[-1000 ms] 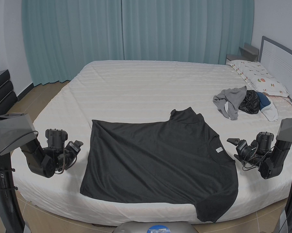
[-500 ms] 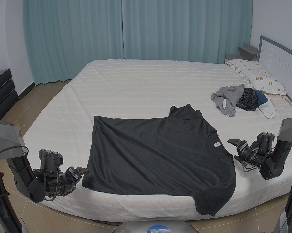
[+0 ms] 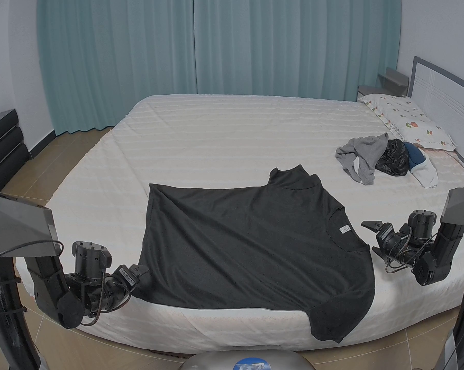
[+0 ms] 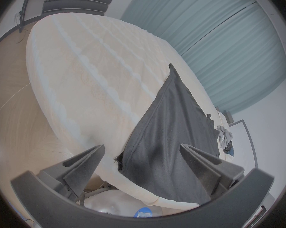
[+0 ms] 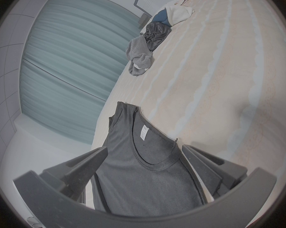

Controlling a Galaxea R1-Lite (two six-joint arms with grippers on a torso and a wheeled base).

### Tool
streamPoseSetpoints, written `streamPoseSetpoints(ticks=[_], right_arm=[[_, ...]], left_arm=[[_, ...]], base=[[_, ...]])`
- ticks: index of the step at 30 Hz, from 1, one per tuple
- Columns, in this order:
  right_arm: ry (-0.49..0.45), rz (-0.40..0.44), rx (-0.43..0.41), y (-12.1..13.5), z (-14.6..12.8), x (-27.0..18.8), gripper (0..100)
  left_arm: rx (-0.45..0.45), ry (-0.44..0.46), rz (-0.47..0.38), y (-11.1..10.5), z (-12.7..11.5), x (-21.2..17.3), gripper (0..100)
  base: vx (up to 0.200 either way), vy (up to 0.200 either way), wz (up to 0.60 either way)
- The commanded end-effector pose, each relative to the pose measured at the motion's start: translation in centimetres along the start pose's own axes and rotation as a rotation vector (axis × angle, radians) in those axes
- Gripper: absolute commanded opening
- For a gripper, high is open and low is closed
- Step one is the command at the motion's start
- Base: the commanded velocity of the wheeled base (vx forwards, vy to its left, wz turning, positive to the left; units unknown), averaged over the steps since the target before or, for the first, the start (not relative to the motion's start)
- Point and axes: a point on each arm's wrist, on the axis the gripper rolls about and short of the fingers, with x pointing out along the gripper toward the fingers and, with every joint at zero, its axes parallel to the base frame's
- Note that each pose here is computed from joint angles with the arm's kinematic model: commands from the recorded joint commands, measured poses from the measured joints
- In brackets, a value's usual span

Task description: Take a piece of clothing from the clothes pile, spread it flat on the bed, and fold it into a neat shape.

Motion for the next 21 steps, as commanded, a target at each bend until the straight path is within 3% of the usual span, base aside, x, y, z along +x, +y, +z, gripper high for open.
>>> streamPoseSetpoints(ticks=[1,2,3,14,18,21], right_arm=[[0.0,0.001,0.0,0.0,0.0,0.0,100],[0.0,0.001,0.0,0.0,0.0,0.0,100],[0.0,0.001,0.0,0.0,0.0,0.0,100],[-0.002,0.001,0.0,0.0,0.1,0.0,100],[-0.012,0.005,0.0,0.3,0.4,-0.5,100],[-0.006,0.01,0.0,0.5,0.3,-1.0,100]], left_arm=[[0.01,0.025,0.029,0.5,-0.7,0.6,100],[0.012,0.026,0.029,0.5,-0.8,0.7,100],[0.015,0.026,0.035,0.5,-0.9,0.7,0],[0.023,0.022,0.091,1.3,-1.4,0.2,0],[0.125,0.02,0.148,2.4,-1.6,-0.6,0],[0.137,0.021,0.152,2.5,-1.6,-0.9,0]], base=[[0.0,0.0,0.0],[0.0,0.0,0.0],[0.0,0.0,0.0],[0.0,0.0,0.0],[0.0,0.0,0.0],[0.0,0.0,0.0]])
